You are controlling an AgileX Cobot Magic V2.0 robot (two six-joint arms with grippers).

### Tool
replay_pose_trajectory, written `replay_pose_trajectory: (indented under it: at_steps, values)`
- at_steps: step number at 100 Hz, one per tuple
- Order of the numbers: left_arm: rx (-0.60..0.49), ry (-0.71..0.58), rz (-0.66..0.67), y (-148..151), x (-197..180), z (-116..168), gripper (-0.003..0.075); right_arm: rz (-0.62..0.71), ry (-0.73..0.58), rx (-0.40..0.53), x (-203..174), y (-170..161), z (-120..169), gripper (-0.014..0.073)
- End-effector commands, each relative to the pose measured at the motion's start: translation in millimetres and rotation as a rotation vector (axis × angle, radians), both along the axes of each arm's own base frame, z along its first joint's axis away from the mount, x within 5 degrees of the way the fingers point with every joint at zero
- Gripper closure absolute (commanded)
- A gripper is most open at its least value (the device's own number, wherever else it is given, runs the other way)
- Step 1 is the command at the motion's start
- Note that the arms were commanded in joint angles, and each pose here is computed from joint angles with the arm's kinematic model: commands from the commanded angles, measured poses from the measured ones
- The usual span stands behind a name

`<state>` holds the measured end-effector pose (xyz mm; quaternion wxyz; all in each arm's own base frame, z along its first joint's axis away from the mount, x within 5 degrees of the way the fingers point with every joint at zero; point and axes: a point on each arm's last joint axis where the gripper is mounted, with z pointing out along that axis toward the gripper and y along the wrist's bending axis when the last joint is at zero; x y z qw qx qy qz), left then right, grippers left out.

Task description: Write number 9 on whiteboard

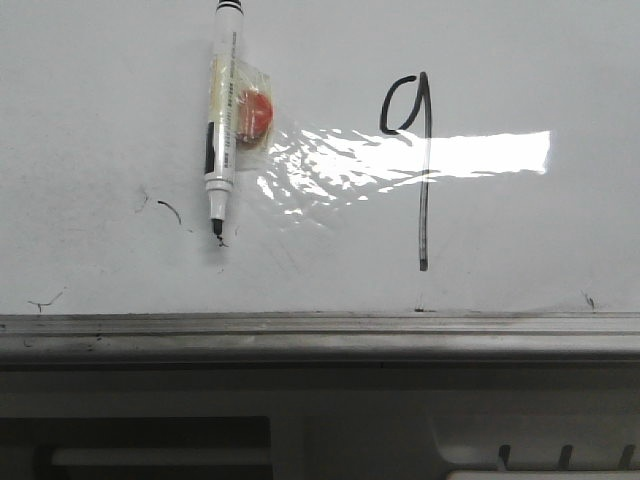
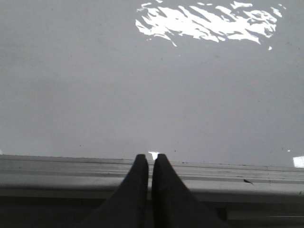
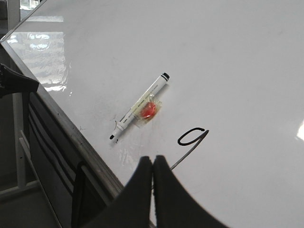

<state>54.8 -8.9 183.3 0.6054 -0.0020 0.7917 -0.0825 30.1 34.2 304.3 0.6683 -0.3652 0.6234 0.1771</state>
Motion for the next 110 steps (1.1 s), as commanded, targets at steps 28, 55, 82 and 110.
replay_pose_trajectory:
  at_steps: [28, 55, 82, 110]
  values:
    - [-0.015, -0.014, 0.015, 0.7, 2.1, -5.6, 0.0738, -0.018, -0.070, 0.057, 0.6, -1.3, 13.7, 0.0640]
    - [-0.015, -0.014, 0.015, 0.7, 2.1, -5.6, 0.0738, -0.217, 0.007, 0.096, 18.3, -2.3, -22.0, 0.0640]
    - [-0.015, -0.014, 0.015, 0.7, 2.1, -5.6, 0.0738, -0.657, 0.048, 0.233, 32.5, -25.9, -89.1, 0.0640]
    - [-0.015, -0.014, 0.015, 0.7, 2.1, -5.6, 0.0738, -0.801, 0.211, 0.158, 24.3, -34.2, -125.1, 0.0640]
